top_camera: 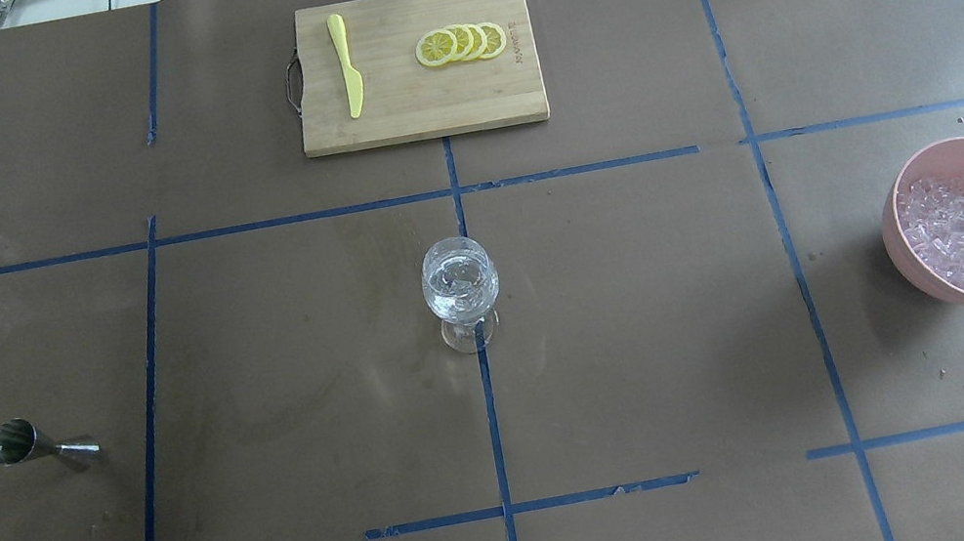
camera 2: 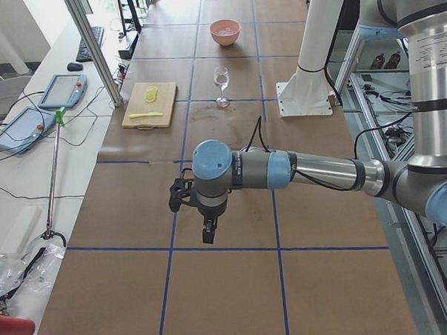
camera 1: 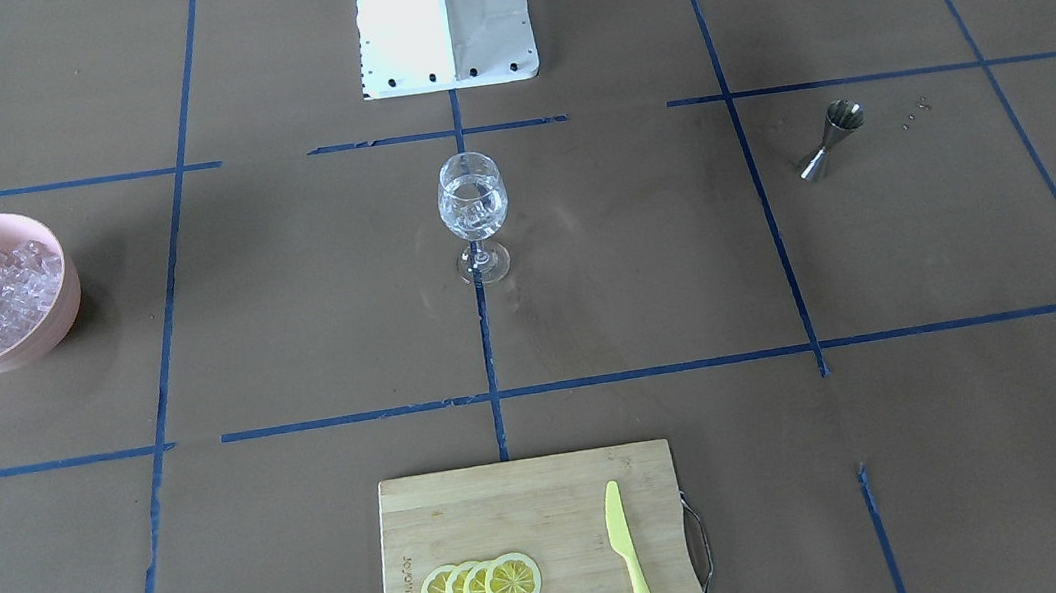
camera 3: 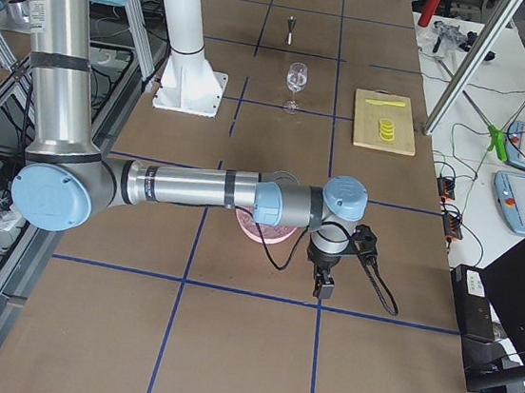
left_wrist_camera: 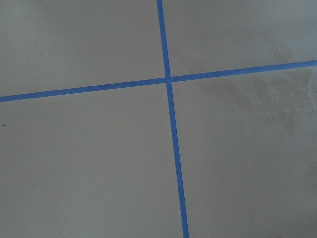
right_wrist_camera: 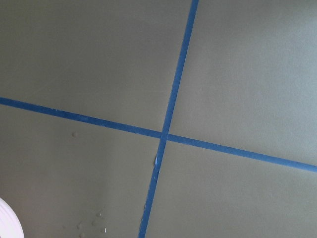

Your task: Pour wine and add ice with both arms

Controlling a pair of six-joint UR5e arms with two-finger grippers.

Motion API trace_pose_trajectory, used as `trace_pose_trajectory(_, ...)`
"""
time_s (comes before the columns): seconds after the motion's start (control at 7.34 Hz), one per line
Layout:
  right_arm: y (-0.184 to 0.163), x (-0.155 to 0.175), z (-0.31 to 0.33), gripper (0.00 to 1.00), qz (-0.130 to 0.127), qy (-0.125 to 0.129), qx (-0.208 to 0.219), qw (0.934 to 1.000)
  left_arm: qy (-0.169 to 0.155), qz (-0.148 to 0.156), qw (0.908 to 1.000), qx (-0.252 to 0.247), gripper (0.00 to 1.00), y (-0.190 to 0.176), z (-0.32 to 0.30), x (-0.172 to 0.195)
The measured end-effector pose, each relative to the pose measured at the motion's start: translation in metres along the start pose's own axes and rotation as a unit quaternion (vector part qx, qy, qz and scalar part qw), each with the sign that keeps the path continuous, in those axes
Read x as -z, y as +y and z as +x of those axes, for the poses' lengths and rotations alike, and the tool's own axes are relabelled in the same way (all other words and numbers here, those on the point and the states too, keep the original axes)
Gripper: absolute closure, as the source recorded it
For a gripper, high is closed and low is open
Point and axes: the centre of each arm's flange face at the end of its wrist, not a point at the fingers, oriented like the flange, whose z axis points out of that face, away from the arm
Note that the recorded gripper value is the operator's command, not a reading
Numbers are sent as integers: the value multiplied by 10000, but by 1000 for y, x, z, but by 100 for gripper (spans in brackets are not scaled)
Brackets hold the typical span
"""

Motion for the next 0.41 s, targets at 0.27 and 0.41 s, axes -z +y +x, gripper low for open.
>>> trace_pose_trajectory(0.27, 4, -3, 1, 0, -26, -17, -53, 10000, -1, 2, 10000, -5, 0, -1, 1, 1)
trace_pose_trajectory(0.41, 4, -3, 1, 0, -24, -30, -64, 10000, -2, 5, 10000, -9, 0, -2, 1, 1)
